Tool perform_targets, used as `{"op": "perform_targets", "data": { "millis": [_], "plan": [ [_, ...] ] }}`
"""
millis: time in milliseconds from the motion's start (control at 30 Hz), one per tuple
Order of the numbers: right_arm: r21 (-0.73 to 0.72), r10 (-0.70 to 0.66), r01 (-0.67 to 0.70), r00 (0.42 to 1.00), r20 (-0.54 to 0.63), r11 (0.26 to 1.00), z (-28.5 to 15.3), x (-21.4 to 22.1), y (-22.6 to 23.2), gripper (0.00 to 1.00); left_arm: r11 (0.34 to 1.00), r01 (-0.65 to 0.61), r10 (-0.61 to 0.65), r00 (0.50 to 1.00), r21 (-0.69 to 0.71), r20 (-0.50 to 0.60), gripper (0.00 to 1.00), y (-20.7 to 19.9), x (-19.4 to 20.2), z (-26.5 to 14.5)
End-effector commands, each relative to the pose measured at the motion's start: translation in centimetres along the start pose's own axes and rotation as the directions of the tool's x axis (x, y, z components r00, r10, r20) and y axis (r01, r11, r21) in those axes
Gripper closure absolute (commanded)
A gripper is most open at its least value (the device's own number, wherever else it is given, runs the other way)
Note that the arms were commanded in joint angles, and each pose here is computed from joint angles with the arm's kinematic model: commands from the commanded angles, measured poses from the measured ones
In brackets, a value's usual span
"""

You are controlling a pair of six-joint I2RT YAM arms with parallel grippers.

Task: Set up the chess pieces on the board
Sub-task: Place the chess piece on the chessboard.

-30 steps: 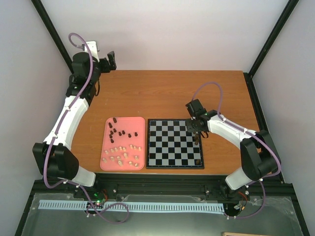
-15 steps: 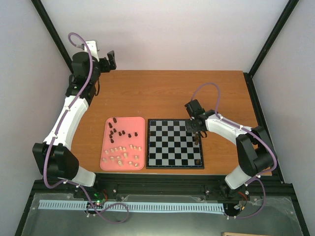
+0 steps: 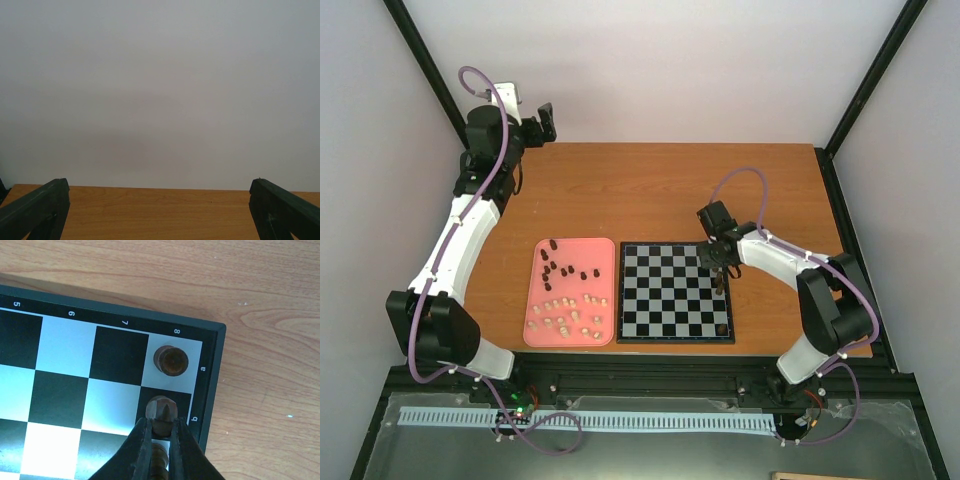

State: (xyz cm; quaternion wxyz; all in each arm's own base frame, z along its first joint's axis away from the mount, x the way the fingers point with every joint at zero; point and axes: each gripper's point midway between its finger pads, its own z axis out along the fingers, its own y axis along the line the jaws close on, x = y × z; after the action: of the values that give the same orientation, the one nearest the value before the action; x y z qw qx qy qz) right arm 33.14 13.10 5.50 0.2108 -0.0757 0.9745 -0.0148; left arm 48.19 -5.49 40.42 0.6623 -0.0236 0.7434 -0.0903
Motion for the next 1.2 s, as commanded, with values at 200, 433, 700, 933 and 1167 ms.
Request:
{"op": "perform_targets", "data": {
  "millis": [200,433,700,933,1167],
  "plan": [
    [0.001,0.000,0.000,1.000,0.007,1.000,0.4,-1.2,-0.2,0.96,1.000,-0.011,0.011,0.999,0.005,0.043,0.00,-0.4,-2.0,0.2],
    [0.009,-0.002,0.002,1.000,-0.002,1.000,0.6,-1.2,-0.5,0.96,1.000,-0.010,0.010,0.999,0.005,0.042,0.00,-0.4,-1.9,0.3],
    [0.007,-0.003,0.003,1.000,-0.010,1.000,0.4,-0.8,-0.6,0.96,1.000,-0.009,0.009,0.999,0.004,0.043,0.00,-0.4,-2.0,0.2],
    [0.000,0.000,0.000,1.000,-0.019,1.000,0.4,-0.4,-0.5,0.95,1.000,-0.007,0.006,0.999,0.009,0.041,0.00,-0.5,-1.9,0.1],
    [-0.006,0.003,-0.003,1.000,-0.006,1.000,-0.1,-0.6,-0.5,0.88,1.000,-0.009,0.009,0.999,0.006,0.041,0.00,-0.4,-1.9,0.0]
  ]
}}
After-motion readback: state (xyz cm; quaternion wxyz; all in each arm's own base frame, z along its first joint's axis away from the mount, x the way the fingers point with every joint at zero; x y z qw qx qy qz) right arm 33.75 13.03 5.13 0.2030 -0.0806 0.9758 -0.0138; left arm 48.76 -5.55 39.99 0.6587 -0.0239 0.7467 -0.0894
